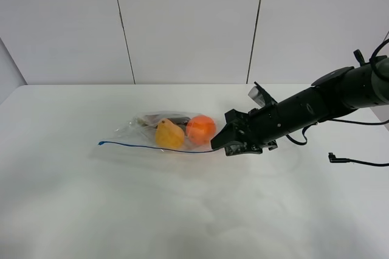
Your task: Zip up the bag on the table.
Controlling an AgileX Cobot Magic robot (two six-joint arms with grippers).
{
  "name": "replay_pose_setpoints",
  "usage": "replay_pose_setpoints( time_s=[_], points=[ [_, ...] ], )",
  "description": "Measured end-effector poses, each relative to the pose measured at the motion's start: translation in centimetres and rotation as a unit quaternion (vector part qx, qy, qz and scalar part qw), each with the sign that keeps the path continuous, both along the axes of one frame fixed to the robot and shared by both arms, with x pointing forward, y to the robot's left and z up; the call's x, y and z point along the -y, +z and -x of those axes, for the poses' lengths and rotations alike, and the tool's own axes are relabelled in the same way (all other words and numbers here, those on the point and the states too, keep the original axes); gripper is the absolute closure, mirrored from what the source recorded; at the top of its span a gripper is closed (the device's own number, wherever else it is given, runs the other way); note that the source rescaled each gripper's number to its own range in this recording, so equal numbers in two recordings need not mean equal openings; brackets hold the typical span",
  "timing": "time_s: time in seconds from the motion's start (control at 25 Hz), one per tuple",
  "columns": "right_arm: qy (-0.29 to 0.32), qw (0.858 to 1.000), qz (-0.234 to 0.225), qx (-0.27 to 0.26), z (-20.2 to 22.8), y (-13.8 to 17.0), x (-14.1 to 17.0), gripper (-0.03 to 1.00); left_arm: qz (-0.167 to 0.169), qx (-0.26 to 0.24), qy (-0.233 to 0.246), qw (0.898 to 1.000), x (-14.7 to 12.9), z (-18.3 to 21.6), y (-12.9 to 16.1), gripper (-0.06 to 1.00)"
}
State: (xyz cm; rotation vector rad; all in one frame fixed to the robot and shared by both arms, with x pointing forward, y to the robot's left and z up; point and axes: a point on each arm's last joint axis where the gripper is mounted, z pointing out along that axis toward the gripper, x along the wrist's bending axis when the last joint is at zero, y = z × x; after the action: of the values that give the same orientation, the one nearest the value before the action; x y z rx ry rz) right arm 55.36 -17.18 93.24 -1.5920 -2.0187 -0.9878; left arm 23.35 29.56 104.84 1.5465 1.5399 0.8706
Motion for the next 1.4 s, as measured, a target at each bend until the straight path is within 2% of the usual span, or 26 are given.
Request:
replay_pose_setpoints(
  time_s=[0.12, 0.32, 0.56, 0.64, 0.88, 1.08, 1.24, 1.4],
  points=[
    [0.0, 1.0, 0.0, 0.0, 0.0, 0.0, 0.0, -0.01, -0.001, 0.0, -0.001, 1.0, 0.0, 0.0, 0.0, 0.03],
    [0.006, 1.0, 0.011, 0.005, 0.0, -0.1, 0.2, -0.03, -0.003, 0.001, -0.002, 1.0, 0.0, 0.0, 0.0, 0.03],
    [0.038, 0.995, 0.093, 0.028, -0.8, 0.0, 1.3, -0.03, -0.004, 0.001, -0.002, 1.0, 0.0, 0.0, 0.0, 0.03],
    [0.031, 0.991, 0.125, 0.039, -1.2, 0.4, 1.8, -0.03, -0.004, 0.001, -0.002, 1.0, 0.0, 0.0, 0.0, 0.03],
    [0.0, 0.966, 0.241, 0.095, -2.5, 3.1, 3.7, -0.03, -0.004, 0.002, -0.002, 1.0, 0.0, 0.0, 0.0, 0.03],
    [-0.059, 0.936, 0.329, 0.107, -2.9, 4.9, 5.6, -0.03, -0.005, 0.002, -0.002, 1.0, 0.0, 0.0, 0.0, 0.03],
    [-0.102, 0.915, 0.376, 0.107, -2.9, 5.4, 6.8, -0.03, -0.005, 0.002, -0.003, 1.0, 0.0, 0.0, 0.0, 0.03],
    [-0.128, 0.907, 0.385, 0.114, -2.9, 6.0, 7.2, -0.03, -0.006, 0.002, -0.003, 1.0, 0.0, 0.0, 0.0, 0.03]
  ],
)
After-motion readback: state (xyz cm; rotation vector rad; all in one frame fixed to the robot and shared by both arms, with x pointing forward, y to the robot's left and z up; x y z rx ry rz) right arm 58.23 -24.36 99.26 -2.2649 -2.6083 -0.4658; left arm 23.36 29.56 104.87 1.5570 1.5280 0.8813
